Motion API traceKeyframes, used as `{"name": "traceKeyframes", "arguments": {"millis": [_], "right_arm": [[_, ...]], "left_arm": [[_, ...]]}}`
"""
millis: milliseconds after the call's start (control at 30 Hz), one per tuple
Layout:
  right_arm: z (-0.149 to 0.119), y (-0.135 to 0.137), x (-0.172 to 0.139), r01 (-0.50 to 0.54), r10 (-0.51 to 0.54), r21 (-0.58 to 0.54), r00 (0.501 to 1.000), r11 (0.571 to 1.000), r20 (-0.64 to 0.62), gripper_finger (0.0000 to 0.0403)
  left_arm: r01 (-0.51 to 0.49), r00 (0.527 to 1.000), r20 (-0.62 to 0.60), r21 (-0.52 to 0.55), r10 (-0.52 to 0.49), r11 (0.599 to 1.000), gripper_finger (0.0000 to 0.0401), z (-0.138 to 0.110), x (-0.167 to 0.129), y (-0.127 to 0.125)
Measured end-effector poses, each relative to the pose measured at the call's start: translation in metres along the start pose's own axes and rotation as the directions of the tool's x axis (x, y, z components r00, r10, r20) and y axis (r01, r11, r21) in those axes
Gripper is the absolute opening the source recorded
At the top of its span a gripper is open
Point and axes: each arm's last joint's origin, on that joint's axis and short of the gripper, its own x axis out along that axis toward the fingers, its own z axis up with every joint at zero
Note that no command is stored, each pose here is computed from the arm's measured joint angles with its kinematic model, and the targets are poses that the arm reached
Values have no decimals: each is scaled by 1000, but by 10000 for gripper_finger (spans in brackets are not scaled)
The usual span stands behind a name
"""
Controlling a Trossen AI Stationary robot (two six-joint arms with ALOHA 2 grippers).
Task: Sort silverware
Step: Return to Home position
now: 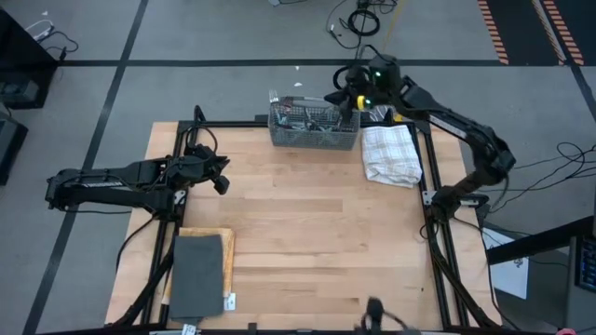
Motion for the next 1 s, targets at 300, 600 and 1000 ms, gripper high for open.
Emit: {"name": "traceKeyframes", "arguments": {"millis": [300, 600, 1000], "right_arm": [[27, 118, -114, -322, 341, -173, 936, 931, 91, 0], [-31, 164, -292, -414, 435, -178, 894, 893, 104, 0], [-145, 150, -313, -530, 615, -313, 661, 788, 429, 0]], "left_arm": [[355, 879, 364, -72, -307, 932, 63, 40, -16, -13], [587, 474, 716, 178, -513, 790, 63, 56, -87, 18], [558, 619, 699, -71, -358, 827, 63, 0, -119, 68]]}}
